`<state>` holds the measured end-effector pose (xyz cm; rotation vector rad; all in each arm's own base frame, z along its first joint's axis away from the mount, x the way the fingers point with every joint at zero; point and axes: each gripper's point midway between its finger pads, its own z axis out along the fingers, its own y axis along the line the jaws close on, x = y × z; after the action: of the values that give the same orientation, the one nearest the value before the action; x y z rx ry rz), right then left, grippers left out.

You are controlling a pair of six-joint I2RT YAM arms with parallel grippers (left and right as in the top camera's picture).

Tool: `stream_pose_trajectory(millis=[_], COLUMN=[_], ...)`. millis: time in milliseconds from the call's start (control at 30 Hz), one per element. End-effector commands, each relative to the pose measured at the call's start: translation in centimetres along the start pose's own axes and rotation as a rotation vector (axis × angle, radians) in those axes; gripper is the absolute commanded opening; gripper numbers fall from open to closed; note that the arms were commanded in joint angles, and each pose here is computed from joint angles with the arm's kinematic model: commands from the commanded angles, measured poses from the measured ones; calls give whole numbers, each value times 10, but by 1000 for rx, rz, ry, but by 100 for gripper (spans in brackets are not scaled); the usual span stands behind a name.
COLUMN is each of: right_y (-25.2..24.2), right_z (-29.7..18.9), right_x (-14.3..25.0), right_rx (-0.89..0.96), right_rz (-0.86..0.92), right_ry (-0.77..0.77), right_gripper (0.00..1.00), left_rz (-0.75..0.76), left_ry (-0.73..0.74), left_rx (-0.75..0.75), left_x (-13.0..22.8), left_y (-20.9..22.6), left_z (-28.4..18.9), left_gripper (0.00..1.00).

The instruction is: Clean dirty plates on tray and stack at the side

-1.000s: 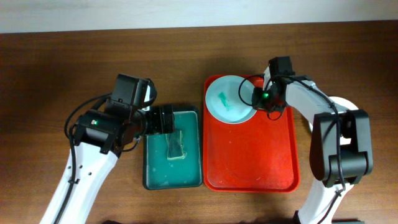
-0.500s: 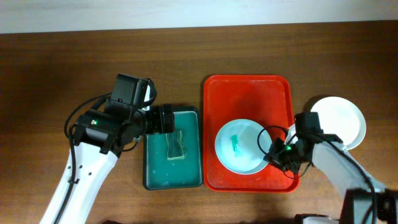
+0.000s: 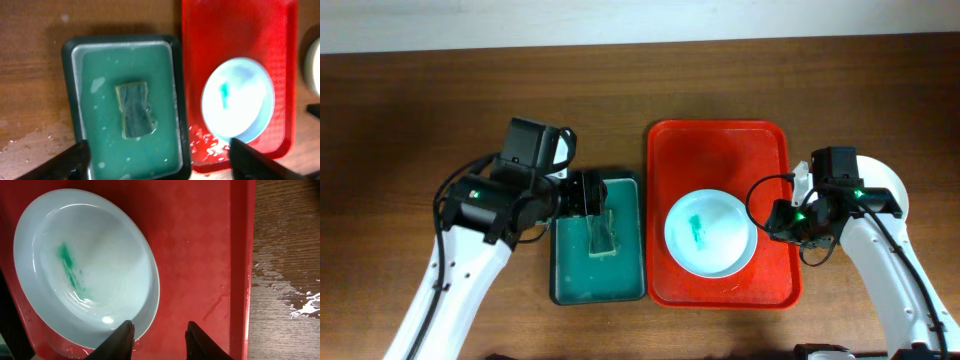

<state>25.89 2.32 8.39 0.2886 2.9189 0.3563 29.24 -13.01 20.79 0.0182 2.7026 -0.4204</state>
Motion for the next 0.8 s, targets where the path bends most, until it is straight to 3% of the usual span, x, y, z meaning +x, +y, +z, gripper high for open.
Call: stream_pose_trajectory(millis=[0,33,100,200,233,267,367,433,500,567,700,733,767], right_y=[3,3,3,3,3,3,3,2,2,2,2,2,2], right_z=[-2,-2,-2,-2,-2,-2,-2,-2,-2,-2,-2,-2,-2], right_x=[-4,-4,-4,-3,-3,-3,-3,-1,-1,-1,0,0,0], right_rx=[-5,-5,-5,-4,-4,-4,-4,-3,-3,-3,-3,-2,-2], right_rz=[-13,-13,-13,-12,-12,-12,-12,-11,-11,-11,-10,-10,-10], right_ry=[-9,-9,-10,-7,-7,-7,-6,0,0,0,4,4,5], right_gripper=[36,36,36,36,36,36,36,36,36,36,36,36,36], left_rz=[-15,-33,-26,-54,-56,-56,-68,-58,-10,27,52,54,54], left_ry=[237,378,487,602,614,613,631,622,570,491,343,329,334], left_rx=[-69,-115,-111,-160,-165,-164,-137,-142,-230,-315,-323,-328,-330], left_x=[48,84,109,136,139,139,132,114,96,81,56,58,63], left_y=[12,21,21,29,32,32,22,13,24,38,41,45,48], left_z=[59,100,145,176,185,187,177,160,154,158,179,185,188], left_gripper=[73,56,41,36,25,0,0,29,41,46,49,45,30])
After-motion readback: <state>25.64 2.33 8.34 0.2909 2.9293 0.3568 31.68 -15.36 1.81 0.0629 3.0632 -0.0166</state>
